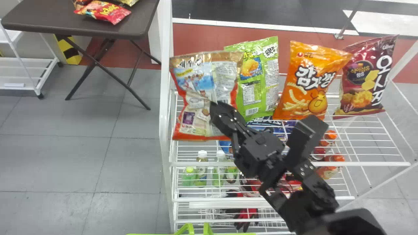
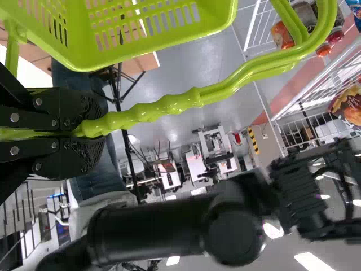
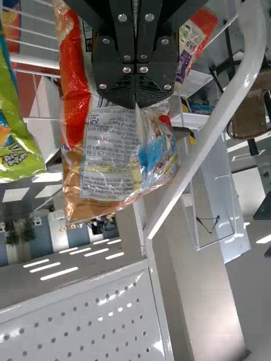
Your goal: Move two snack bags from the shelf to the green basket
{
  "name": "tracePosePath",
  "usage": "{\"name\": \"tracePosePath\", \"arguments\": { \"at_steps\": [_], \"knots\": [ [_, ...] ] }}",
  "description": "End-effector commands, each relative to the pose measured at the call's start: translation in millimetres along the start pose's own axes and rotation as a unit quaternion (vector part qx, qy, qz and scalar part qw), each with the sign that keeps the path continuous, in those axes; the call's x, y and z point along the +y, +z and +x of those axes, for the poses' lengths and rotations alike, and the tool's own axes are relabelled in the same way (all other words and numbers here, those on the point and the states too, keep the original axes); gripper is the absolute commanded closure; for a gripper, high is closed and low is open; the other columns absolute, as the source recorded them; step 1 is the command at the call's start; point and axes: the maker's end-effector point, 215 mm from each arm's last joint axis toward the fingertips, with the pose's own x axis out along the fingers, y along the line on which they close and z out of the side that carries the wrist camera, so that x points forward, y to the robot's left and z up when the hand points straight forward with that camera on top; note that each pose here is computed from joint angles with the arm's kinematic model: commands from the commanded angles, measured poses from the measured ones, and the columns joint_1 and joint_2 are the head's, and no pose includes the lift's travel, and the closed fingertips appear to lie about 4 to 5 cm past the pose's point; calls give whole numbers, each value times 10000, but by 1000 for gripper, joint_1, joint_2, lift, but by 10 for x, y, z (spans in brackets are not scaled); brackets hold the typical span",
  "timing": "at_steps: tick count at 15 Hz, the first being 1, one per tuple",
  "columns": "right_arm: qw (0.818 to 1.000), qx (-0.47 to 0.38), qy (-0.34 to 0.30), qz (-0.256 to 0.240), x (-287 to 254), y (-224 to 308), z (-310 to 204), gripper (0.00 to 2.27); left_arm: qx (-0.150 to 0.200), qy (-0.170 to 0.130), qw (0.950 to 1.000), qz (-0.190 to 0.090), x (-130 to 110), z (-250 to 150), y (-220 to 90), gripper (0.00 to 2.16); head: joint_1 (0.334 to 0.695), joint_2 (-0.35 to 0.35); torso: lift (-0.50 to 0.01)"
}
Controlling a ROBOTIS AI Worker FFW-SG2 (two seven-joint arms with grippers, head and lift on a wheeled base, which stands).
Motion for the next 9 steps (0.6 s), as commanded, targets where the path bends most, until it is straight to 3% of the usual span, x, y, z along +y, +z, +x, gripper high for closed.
{"name": "tracePosePath", "arguments": {
  "at_steps": [1, 2, 5, 7, 9],
  "knots": [
    [9992, 345, -187, -37, -147, -99, -356, 2246, 0, -13, 10000, 23, -11, 16, 16, 2128, 695, -163, -13],
    [9978, 613, -249, 58, -195, -170, -551, 2246, 2, -12, 10000, 15, -7, 16, 12, 2128, 695, -222, -13],
    [9881, 1442, -246, 485, -144, -432, -1078, 2246, -35, 3, 10000, 16, 16, 14, 45, 2128, 695, -309, -13],
    [9663, 2395, -236, 920, -47, -785, -1466, 2246, -33, 8, 10000, -7, 22, 18, 48, 2128, 695, -350, -13],
    [9311, 3354, -329, 1398, 28, -1105, -1956, 2246, -23, 9, 10000, -6, 19, 46, 45, 2128, 695, -350, -13]
  ]
}}
